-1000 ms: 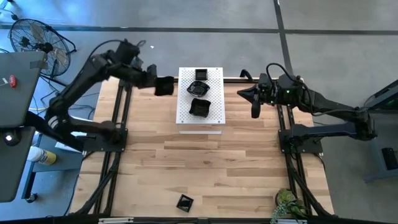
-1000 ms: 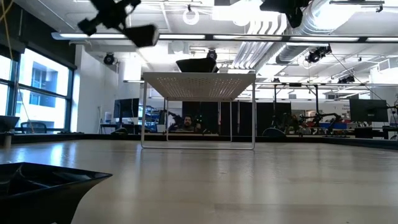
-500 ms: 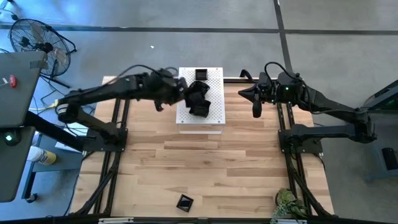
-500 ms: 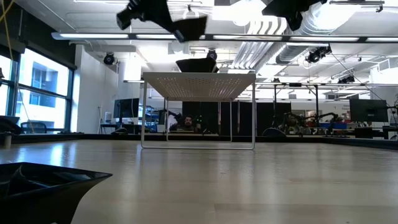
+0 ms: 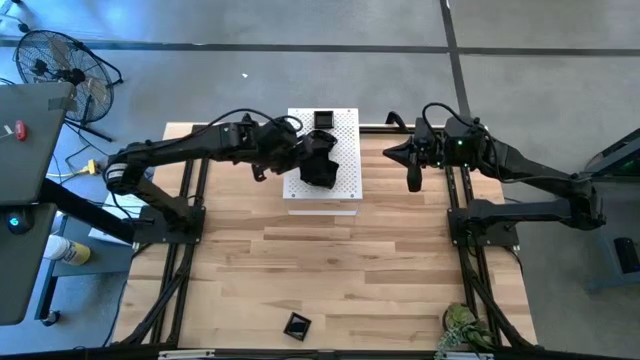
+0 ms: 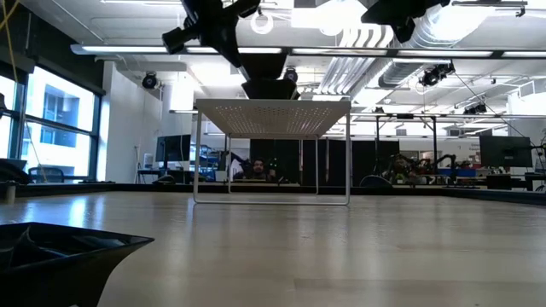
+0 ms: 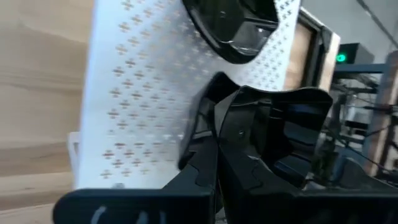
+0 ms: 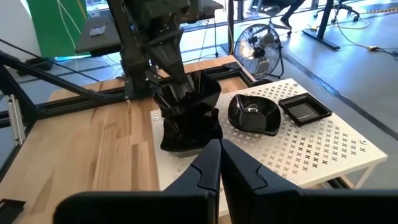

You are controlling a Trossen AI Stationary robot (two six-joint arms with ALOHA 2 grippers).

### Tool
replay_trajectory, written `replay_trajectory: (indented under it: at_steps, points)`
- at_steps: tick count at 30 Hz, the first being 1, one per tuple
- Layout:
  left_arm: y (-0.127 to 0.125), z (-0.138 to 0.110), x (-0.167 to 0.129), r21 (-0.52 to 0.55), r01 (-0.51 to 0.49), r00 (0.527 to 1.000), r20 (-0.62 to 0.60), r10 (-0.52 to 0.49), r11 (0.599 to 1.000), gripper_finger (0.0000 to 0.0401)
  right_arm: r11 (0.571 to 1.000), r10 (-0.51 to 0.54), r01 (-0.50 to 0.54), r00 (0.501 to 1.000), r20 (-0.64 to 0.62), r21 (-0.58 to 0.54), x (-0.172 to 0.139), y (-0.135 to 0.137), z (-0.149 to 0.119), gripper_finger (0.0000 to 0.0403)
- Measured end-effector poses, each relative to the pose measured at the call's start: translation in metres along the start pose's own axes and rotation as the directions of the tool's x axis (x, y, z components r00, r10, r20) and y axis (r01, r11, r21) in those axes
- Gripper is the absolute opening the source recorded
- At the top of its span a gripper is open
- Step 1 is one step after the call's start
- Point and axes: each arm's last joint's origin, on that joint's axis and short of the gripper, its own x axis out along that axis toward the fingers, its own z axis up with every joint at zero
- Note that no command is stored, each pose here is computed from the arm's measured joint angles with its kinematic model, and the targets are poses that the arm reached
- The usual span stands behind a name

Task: Pick & Place Mini shaped plates
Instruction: Stack the distorted square plate on top of the distorted square plate on the shelf

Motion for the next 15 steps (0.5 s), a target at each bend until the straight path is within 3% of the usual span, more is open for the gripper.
replay_trajectory:
  at_steps: [7,15]
  points:
    - [0.002,0.001,0.000,0.046,-0.022,1.000,0.022,0.021,0.999,0.0000,0.999,0.000,0.000,1.000,0.000,-0.038,0.000,0.000,0.000,0.0007]
    - [-0.002,-0.003,0.022,0.139,-0.034,0.999,-0.008,0.036,0.990,0.0000,0.998,0.004,-0.004,1.000,0.000,-0.061,0.000,0.000,0.000,0.0007]
